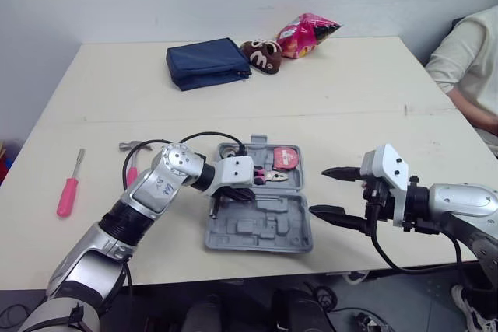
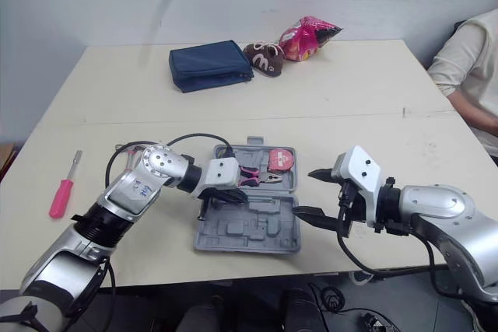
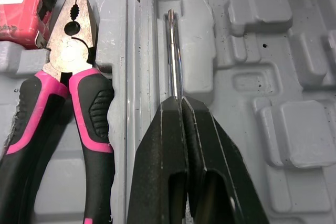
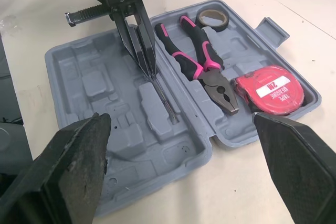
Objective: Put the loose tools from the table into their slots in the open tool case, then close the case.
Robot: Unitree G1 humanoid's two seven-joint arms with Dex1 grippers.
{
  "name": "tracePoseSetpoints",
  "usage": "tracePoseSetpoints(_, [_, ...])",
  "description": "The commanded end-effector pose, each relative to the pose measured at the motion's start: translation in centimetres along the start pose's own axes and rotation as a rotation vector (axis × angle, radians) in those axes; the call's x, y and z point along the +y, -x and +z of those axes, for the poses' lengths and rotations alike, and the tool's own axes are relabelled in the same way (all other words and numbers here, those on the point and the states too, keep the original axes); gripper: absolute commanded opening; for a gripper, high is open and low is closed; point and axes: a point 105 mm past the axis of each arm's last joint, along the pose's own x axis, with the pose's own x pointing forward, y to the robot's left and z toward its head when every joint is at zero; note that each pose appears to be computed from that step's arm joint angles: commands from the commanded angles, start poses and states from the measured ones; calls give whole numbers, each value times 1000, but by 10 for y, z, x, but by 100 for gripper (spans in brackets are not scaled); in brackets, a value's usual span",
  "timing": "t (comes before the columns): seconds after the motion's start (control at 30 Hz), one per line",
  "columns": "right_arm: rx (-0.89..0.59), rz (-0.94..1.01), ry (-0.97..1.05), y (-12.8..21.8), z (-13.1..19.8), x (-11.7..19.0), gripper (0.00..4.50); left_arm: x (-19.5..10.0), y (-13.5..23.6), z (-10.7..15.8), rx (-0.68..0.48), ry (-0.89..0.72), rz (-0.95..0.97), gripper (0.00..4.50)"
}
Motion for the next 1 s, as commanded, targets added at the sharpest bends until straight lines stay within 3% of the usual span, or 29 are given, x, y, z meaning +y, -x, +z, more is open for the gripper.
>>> tracePoseSetpoints(0.03, [-31, -3, 43, 0, 9, 0, 450, -28, -9, -84, 304, 142, -67, 4])
tracePoseSetpoints(0.23, [-33, -5, 39, -1, 8, 2, 450, -32, -1, -93, 358, 118, -87, 4])
tracePoseSetpoints(0.57, [-41, -6, 41, -2, 6, 4, 450, -27, 10, -74, 293, 168, -67, 4])
tracePoseSetpoints(0.9, [-38, 0, 48, -2, 7, 3, 450, -31, 12, -83, 283, 213, -45, 4])
tracePoseSetpoints(1.0, [-40, 1, 50, -3, 8, 3, 450, -37, 7, -96, 344, 181, -59, 4])
